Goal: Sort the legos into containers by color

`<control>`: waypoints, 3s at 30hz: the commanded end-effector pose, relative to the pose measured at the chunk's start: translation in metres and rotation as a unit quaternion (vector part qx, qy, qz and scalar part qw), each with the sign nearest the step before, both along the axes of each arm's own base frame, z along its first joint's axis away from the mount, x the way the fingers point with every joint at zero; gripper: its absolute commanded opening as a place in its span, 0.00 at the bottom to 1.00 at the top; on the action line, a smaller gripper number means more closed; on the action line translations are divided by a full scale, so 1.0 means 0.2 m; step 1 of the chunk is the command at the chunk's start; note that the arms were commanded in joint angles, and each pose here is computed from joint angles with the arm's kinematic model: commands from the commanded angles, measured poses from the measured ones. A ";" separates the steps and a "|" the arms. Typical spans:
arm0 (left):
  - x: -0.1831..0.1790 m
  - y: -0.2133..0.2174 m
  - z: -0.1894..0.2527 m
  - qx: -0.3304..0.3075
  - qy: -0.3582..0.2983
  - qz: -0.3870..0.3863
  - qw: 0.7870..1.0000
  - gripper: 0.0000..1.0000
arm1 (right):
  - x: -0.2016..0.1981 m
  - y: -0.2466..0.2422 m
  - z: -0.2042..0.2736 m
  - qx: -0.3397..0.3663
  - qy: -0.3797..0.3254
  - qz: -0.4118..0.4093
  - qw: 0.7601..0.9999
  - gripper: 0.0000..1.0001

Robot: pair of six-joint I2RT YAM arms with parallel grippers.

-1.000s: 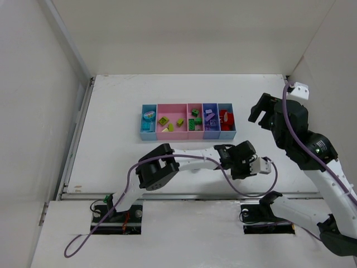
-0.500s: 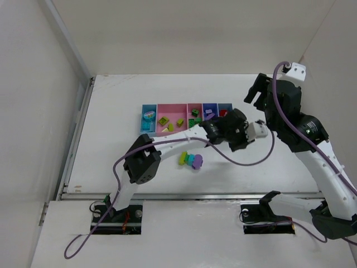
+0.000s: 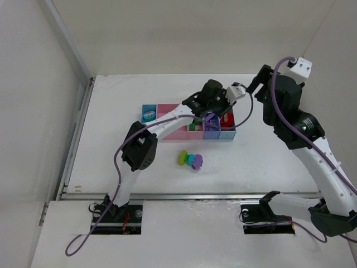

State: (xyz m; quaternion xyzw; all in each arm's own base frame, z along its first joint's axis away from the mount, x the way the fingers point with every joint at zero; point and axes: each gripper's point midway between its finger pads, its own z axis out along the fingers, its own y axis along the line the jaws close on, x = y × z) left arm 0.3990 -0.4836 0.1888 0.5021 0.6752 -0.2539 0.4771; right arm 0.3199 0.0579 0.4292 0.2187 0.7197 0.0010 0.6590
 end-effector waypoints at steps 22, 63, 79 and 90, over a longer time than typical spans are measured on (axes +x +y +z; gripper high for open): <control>0.28 0.00 -0.13 -0.045 -0.032 0.053 0.997 0.14 | 0.10 0.04 -0.04 -0.007 0.001 -0.008 1.000 0.86; -1.01 0.96 -0.53 0.242 0.088 -0.346 0.902 1.00 | -0.41 0.49 -0.48 -0.011 0.089 0.386 0.918 1.00; -0.93 0.90 -0.68 0.239 0.071 -0.232 0.940 0.90 | -0.37 0.49 -0.59 -0.022 0.136 0.364 0.921 1.00; -0.96 0.91 -0.71 0.231 0.109 -0.201 0.946 0.40 | -0.34 0.53 -0.64 -0.023 0.150 0.371 0.916 1.00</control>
